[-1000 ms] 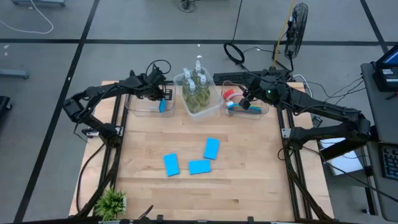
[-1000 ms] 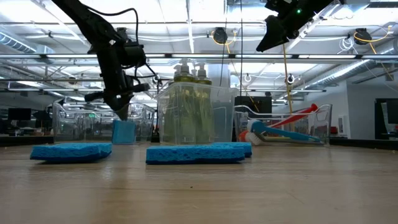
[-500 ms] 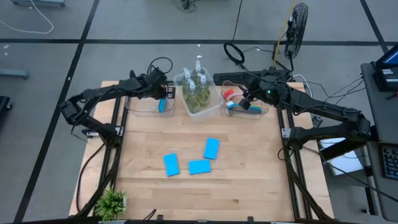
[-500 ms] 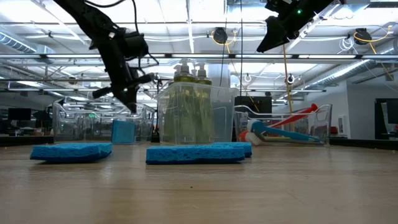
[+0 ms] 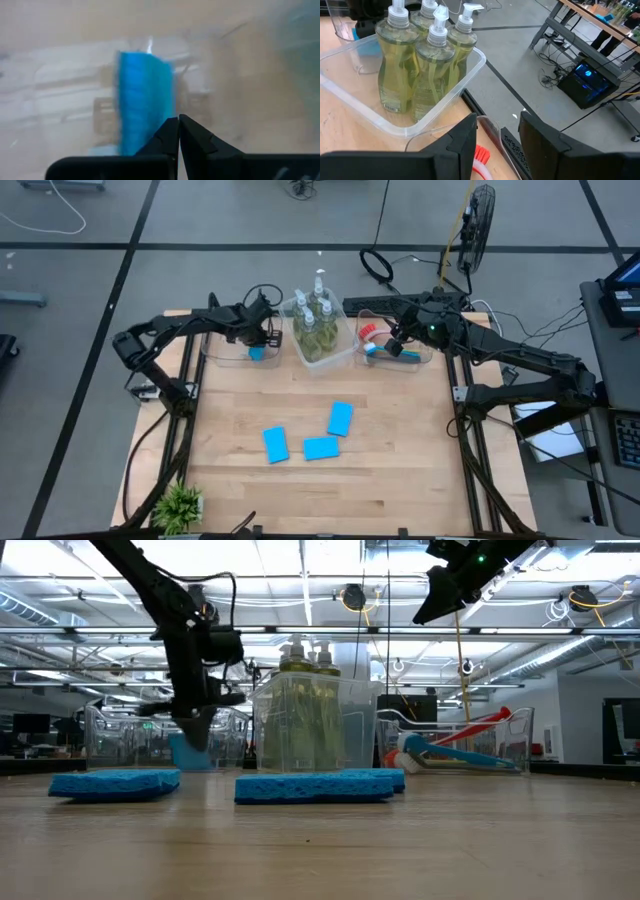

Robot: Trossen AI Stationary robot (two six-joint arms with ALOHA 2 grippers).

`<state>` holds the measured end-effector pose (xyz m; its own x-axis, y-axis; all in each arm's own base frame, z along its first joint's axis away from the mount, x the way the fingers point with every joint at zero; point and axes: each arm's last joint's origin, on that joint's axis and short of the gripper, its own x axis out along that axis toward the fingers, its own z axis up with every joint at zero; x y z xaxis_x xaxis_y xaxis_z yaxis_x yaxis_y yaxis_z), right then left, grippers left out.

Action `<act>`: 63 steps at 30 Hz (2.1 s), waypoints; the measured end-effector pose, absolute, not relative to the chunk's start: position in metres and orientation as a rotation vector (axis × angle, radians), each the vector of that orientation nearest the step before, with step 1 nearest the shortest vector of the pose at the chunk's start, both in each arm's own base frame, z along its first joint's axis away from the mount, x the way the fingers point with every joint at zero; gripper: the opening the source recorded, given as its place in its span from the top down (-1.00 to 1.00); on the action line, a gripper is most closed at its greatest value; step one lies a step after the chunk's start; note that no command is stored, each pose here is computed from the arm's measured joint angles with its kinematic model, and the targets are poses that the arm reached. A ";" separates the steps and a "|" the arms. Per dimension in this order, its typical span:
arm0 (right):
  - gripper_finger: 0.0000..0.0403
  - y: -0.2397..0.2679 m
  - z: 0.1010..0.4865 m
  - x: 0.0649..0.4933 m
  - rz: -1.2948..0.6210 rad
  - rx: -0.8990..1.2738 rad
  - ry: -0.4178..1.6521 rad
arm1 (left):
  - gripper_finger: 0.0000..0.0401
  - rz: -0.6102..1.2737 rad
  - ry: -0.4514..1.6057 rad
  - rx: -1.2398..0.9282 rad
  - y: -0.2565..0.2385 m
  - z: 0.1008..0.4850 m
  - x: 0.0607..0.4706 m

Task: Pick & Place Kitchen Sink Supplies
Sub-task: Put the sponge into the left transparent bin

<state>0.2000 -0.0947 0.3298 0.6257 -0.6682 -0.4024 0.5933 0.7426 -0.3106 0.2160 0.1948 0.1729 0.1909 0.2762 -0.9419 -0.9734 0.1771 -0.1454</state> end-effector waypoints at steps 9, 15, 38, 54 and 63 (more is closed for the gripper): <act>0.32 -0.095 0.330 0.200 -0.726 -0.156 0.528 | 0.90 1.072 0.875 -0.968 0.195 0.191 0.207; 0.32 -0.095 0.330 0.200 -0.726 -0.157 0.528 | 0.90 0.979 0.812 -1.031 0.166 0.233 0.192; 0.32 -0.095 0.330 0.200 -0.725 -0.159 0.529 | 0.77 0.910 0.970 -1.442 -0.033 0.254 0.213; 0.32 -0.095 0.329 0.200 -0.724 -0.160 0.530 | -0.02 0.995 1.141 -1.446 -0.072 0.205 0.246; 0.32 -0.095 0.329 0.200 -0.723 -0.161 0.533 | -0.27 1.012 1.174 -1.435 -0.086 0.175 0.264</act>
<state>0.1998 -0.0946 0.3292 0.6237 -0.6667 -0.4081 0.5868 0.7443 -0.3190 0.2638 -0.0863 0.1752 0.1836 -0.1618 -0.9696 -0.9829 -0.0473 -0.1782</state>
